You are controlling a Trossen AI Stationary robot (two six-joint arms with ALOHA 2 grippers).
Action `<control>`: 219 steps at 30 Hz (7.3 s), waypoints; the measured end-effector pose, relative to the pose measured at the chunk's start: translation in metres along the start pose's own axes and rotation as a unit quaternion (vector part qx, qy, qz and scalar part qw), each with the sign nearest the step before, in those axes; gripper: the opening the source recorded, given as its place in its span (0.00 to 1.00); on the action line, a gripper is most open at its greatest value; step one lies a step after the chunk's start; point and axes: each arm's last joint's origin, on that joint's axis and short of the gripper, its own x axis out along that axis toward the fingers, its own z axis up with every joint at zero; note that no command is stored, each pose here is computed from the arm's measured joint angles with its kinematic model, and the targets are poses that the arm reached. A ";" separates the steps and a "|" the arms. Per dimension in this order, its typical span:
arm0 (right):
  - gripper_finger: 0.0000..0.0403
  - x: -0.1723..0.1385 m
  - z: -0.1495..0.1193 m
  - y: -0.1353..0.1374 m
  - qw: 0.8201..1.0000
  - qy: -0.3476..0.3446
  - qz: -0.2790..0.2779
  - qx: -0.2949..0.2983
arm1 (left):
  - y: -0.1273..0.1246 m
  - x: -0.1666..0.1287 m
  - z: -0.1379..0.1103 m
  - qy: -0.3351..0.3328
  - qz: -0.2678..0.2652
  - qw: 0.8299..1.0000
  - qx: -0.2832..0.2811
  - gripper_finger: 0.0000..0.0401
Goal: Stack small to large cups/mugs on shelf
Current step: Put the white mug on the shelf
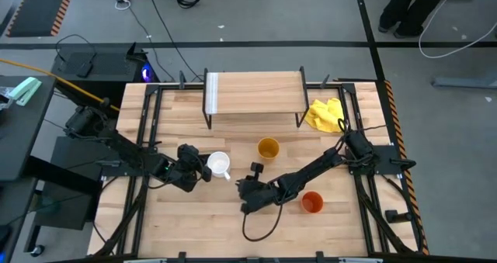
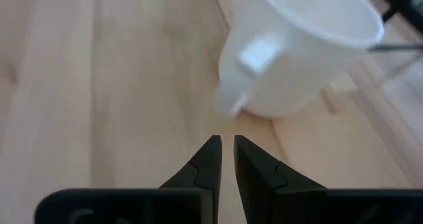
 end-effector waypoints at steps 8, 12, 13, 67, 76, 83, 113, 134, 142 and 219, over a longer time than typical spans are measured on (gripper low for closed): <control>0.13 0.000 0.002 0.001 1.000 -0.007 0.008 0.029 | 0.000 0.000 0.000 0.001 0.000 1.000 0.002 0.04; 0.13 0.000 0.002 0.001 0.999 -0.012 -0.002 0.042 | 0.000 0.000 0.000 0.001 0.000 1.000 0.002 0.03; 0.13 0.000 0.003 0.001 0.999 -0.016 -0.003 0.043 | 0.000 0.000 0.000 0.001 0.000 1.000 0.002 0.04; 0.13 -0.012 0.021 -0.010 0.999 -0.027 0.016 0.040 | -0.001 0.000 -0.001 0.013 -0.006 1.000 -0.004 0.05; 0.21 0.004 0.021 -0.032 0.998 0.005 0.009 0.061 | -0.001 0.000 -0.001 0.015 -0.009 1.000 -0.004 0.04; 0.26 -0.001 0.021 -0.024 0.998 -0.001 0.029 0.064 | -0.002 0.000 0.000 0.014 -0.011 1.000 -0.004 0.04; 0.27 -0.001 0.027 -0.022 0.995 -0.017 0.064 0.080 | -0.003 0.000 0.000 0.012 -0.015 1.000 -0.009 0.05; 0.26 0.010 -0.001 -0.021 0.991 -0.056 0.063 0.105 | -0.004 0.000 0.000 0.019 -0.022 1.000 -0.006 0.04; 0.26 0.010 -0.002 -0.021 0.992 -0.055 0.059 0.101 | -0.004 0.000 0.000 0.019 -0.023 1.000 -0.006 0.05; 0.04 0.013 0.018 -0.029 0.980 -0.122 0.120 0.100 | -0.005 -0.003 -0.002 0.024 -0.031 0.999 0.003 0.03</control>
